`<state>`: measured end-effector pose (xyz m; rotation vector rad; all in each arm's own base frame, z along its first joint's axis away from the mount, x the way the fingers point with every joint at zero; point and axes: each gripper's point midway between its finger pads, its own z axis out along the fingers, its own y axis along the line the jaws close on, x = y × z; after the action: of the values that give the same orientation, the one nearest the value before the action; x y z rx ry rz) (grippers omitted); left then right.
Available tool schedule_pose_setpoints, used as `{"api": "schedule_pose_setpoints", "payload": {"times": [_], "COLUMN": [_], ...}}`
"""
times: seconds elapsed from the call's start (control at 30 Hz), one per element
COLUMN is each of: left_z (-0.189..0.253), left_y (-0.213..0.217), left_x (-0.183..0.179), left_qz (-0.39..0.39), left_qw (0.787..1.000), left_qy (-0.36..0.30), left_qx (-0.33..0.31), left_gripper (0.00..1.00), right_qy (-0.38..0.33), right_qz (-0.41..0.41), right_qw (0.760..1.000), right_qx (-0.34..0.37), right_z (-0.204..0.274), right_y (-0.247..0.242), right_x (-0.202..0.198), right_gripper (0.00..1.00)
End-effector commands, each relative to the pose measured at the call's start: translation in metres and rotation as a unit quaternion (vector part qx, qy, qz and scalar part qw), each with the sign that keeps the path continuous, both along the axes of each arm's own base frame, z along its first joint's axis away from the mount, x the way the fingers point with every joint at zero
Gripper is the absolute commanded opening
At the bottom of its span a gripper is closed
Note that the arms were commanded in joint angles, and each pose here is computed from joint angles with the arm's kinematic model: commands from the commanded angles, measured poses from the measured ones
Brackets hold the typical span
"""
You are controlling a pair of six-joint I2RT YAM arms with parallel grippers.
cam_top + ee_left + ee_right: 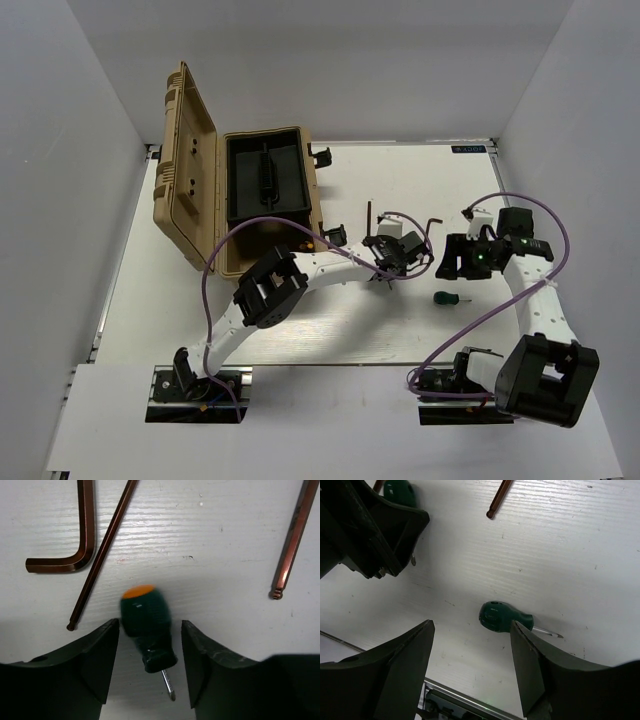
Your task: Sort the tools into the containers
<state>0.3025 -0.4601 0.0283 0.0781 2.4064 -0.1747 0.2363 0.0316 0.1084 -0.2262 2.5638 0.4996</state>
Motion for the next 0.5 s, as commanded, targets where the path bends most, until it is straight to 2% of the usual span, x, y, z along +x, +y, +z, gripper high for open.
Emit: {"api": "schedule_pose_setpoints", "payload": {"times": [0.0, 0.07, 0.1, 0.23, 0.27, 0.4, 0.43, 0.47], "left_z": [0.003, -0.001, -0.001, 0.001, 0.002, 0.054, 0.087, 0.112], "left_y": [0.004, 0.007, 0.007, 0.014, 0.014, -0.009, -0.013, -0.013], "left_x": [0.005, 0.009, 0.009, 0.004, 0.004, 0.001, 0.001, 0.006], "left_qz": [0.019, 0.024, 0.024, 0.017, 0.013, -0.053, -0.073, -0.076], "left_qw": [1.000, 1.000, 1.000, 1.000, 1.000, 0.998, 0.995, 0.992], "left_qy": [-0.005, -0.003, -0.003, 0.003, 0.000, -0.045, -0.072, -0.096], "left_qx": [0.004, 0.009, 0.009, 0.015, 0.014, -0.011, -0.017, -0.021], "left_gripper": [0.62, 0.50, 0.37, 0.14, 0.12, 0.00, 0.00, 0.00], "right_qy": [-0.012, -0.010, -0.012, -0.016, -0.015, -0.017, -0.016, -0.013], "right_qz": [0.003, 0.002, 0.003, 0.000, -0.002, -0.003, -0.003, 0.001], "right_qw": [1.000, 1.000, 1.000, 0.999, 0.999, 0.999, 0.999, 1.000], "right_qx": [0.021, 0.025, 0.025, 0.031, 0.033, 0.030, 0.029, 0.027], "right_z": [0.006, 0.005, 0.007, 0.008, 0.008, 0.009, 0.009, 0.008], "right_y": [0.005, 0.005, 0.005, 0.004, 0.004, 0.001, 0.001, 0.001], "right_x": [-0.003, -0.004, -0.003, -0.004, -0.004, -0.005, -0.005, -0.008], "right_gripper": [0.68, 0.68, 0.68, 0.68, 0.68, 0.68, 0.71, 0.83]}}
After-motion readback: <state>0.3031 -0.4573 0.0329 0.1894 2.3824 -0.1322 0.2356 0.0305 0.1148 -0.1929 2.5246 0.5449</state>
